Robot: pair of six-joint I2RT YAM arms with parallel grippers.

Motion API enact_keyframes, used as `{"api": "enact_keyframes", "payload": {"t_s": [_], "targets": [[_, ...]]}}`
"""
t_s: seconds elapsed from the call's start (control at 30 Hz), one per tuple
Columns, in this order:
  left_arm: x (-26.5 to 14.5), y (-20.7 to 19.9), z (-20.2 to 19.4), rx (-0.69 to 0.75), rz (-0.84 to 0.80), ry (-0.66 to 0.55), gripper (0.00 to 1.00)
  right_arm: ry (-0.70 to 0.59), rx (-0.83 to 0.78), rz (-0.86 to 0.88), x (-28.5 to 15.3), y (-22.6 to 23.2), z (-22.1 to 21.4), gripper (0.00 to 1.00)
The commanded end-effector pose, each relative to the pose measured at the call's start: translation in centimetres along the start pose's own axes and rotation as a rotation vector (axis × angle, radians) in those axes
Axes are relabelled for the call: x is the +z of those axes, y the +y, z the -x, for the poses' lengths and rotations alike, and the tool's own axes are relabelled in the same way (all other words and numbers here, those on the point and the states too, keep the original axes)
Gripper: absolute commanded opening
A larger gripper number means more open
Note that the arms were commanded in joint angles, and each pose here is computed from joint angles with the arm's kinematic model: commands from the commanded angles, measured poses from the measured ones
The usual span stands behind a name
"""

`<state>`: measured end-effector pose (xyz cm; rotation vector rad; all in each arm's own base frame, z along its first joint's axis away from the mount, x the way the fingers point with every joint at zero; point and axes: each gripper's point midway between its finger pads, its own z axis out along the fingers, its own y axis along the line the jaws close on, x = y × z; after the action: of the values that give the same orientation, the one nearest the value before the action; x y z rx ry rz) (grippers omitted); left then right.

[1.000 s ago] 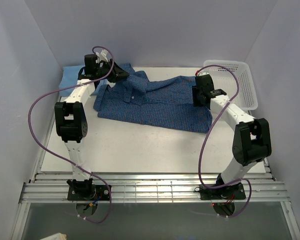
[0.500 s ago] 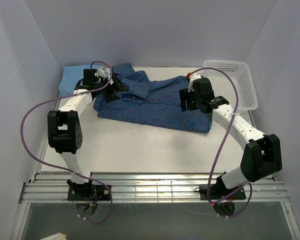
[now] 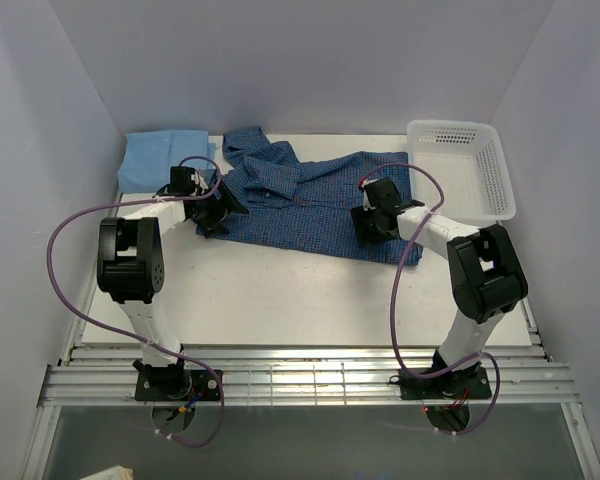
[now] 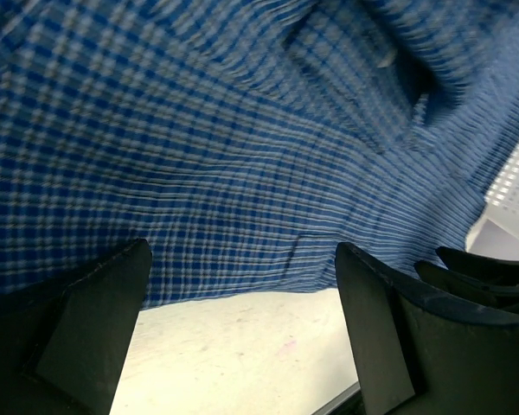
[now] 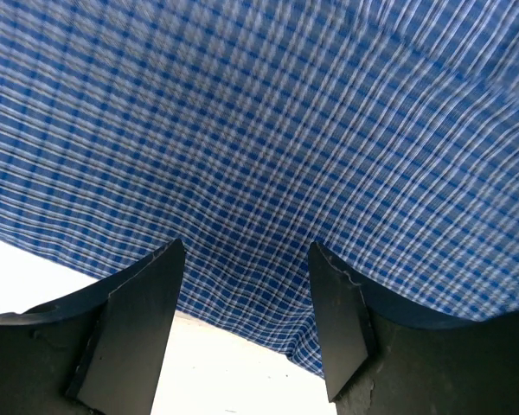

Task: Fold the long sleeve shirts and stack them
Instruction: Fold the shirt

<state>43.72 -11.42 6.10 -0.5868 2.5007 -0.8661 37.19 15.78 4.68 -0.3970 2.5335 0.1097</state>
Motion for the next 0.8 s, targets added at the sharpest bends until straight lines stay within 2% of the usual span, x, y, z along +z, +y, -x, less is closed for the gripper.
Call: {"api": "enact_keyframes", "payload": {"t_s": [0.0, 0.2, 0.37, 0.57, 0.6, 0.77], "targets": [[0.2, 1.9, -0.1, -0.015, 0.058, -0.022, 0.98, 0.003, 0.028, -0.009, 0.4, -0.2, -1.1, 0.65], [0.8, 5.8, -2.0, -0.063, 0.186, -0.007, 0.98, 0.058, 0.048, 0.011, 0.4, 0.1, -4.8, 0.65], [0.3, 8.8, -6.1, -0.137, 0.267, 0.071, 0.98, 0.096, 0.057, 0.016, -0.3, 0.0, -7.7, 0.65], [-3.8, 11.0, -11.0, -0.243, 0.411, 0.128, 0.98, 0.131, 0.078, 0.011, -1.7, -0.3, -10.6, 0.65], [-5.4, 11.1, -13.8, -0.296, 0.413, 0.171, 0.98, 0.148, 0.09, -0.009, -2.3, -0.6, -11.8, 0.65], [-9.3, 11.5, -19.2, -0.378, 0.484, 0.246, 0.98, 0.173, 0.105, -0.032, -3.3, -1.1, -13.9, 0.66]]}}
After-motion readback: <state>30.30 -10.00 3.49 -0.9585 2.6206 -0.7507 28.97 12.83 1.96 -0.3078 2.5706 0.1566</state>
